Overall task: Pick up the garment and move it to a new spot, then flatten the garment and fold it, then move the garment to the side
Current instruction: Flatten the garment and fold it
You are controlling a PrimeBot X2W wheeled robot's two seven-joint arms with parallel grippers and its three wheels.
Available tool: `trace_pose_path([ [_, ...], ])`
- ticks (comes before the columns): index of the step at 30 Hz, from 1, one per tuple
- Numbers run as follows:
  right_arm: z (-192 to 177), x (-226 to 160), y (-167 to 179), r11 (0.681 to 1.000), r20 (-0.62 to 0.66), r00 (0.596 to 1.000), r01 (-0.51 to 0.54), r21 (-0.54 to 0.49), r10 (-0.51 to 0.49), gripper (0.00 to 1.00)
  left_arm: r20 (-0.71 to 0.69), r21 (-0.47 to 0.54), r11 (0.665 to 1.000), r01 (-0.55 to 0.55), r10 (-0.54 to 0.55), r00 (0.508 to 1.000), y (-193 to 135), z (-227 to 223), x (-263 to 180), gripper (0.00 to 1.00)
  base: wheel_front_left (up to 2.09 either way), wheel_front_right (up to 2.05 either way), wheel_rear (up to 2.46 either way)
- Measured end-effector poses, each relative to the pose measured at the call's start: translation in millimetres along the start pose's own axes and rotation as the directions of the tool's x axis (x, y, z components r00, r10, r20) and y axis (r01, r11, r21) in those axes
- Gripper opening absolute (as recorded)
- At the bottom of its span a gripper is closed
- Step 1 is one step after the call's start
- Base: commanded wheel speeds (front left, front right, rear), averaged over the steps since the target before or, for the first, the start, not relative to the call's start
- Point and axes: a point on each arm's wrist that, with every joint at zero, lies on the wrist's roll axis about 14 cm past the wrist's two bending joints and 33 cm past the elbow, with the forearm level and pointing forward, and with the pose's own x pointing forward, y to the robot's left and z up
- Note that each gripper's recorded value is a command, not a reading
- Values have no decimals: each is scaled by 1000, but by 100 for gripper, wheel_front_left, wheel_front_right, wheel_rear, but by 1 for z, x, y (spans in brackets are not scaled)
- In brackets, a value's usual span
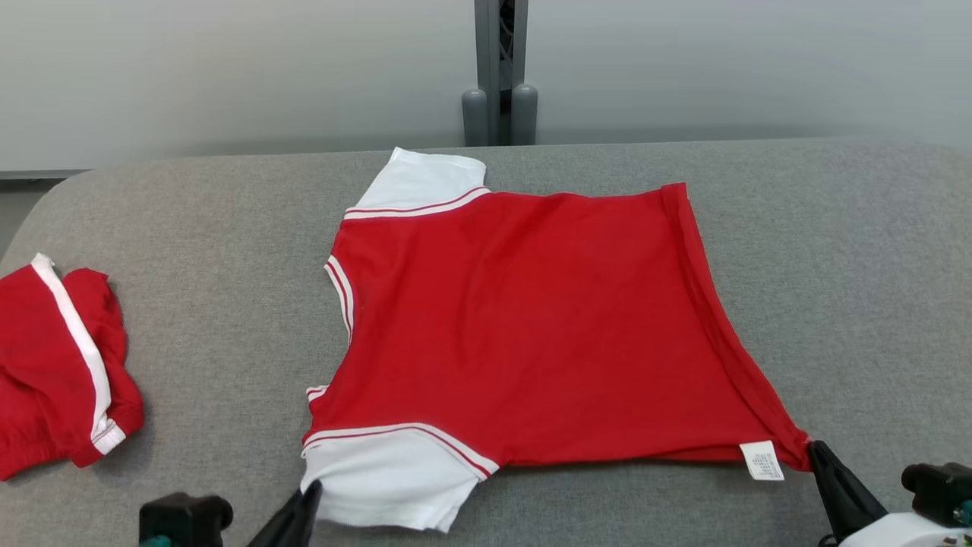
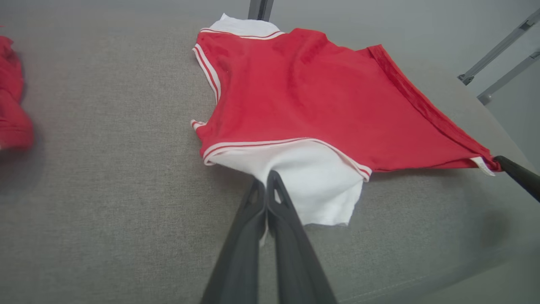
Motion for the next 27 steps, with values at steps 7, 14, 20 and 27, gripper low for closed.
trace_pose_path([
  [7, 24, 5, 13, 1000, -13, 1000, -6, -31, 6, 0, 96, 30, 999, 28, -31, 995, -5, 36, 25, 0, 0, 0, 0],
  [14, 57, 40, 18, 995, -7, 1000, -31, -91, 30, 0, 113, 44, 998, 43, -48, 992, 4, 61, 72, 0, 0, 0, 0],
  [20, 53, 71, 17, 992, -56, 997, -53, -117, 47, 0, 63, 26, 998, 54, -56, 996, 12, 58, 114, 0, 0, 0, 0],
  [27, 33, 97, 16, 989, -118, 991, -76, -125, 61, 0, 28, 24, 998, 62, -63, 998, 19, 51, 153, 0, 0, 0, 0],
])
